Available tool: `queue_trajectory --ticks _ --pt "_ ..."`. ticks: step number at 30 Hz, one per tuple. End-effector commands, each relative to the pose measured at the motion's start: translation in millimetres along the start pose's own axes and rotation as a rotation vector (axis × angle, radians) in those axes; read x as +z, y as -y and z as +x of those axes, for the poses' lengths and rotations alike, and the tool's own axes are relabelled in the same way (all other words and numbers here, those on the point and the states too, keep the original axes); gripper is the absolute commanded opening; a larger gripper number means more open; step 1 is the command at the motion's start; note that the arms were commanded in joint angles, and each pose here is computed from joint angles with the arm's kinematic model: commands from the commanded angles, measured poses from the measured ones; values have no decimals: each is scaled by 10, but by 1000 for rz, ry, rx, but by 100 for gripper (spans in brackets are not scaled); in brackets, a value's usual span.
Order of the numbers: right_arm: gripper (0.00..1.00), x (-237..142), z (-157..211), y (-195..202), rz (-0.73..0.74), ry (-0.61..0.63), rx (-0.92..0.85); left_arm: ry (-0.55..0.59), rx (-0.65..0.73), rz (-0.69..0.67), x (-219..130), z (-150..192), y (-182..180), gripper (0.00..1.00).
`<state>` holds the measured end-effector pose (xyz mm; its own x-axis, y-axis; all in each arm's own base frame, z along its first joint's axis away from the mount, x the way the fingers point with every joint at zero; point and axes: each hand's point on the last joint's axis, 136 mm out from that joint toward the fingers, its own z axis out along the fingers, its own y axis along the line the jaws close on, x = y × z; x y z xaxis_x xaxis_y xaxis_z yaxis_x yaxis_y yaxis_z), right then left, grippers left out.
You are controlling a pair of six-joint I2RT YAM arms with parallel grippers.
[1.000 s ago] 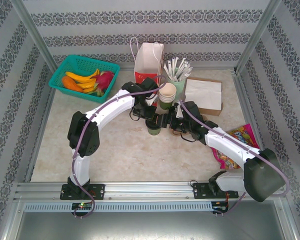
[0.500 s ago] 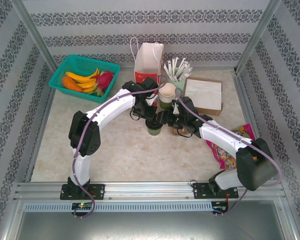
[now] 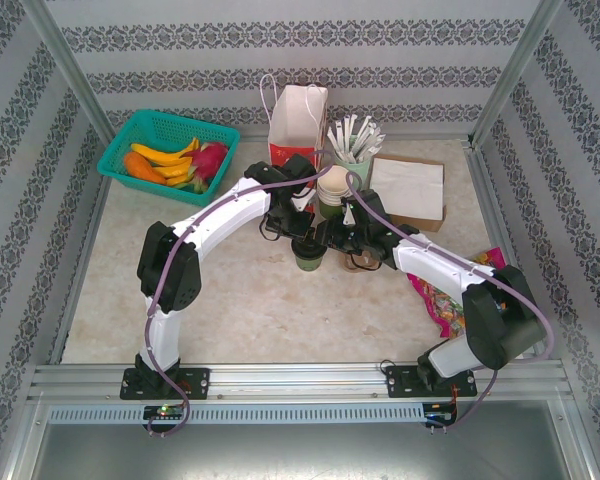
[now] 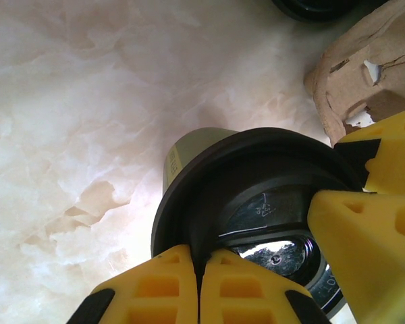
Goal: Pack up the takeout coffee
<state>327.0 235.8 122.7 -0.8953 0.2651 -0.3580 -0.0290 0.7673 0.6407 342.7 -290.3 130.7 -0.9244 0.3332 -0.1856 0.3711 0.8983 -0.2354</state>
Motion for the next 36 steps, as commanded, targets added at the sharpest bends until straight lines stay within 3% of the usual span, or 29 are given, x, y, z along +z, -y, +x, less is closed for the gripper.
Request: queue_trajectory --ticks 1,17,25,36 --pt "37 25 177 248 123 -60 9 -122 -11 32 161 269 59 7" --pt "39 -9 121 82 114 -55 -36 -34 -75 144 -119 155 132 10" --pt "58 -59 116 -117 53 -49 -96 -17 -96 163 -156 157 133 10" --pt "64 -28 305 34 75 -90 -91 33 -115 152 -264 113 121 10"
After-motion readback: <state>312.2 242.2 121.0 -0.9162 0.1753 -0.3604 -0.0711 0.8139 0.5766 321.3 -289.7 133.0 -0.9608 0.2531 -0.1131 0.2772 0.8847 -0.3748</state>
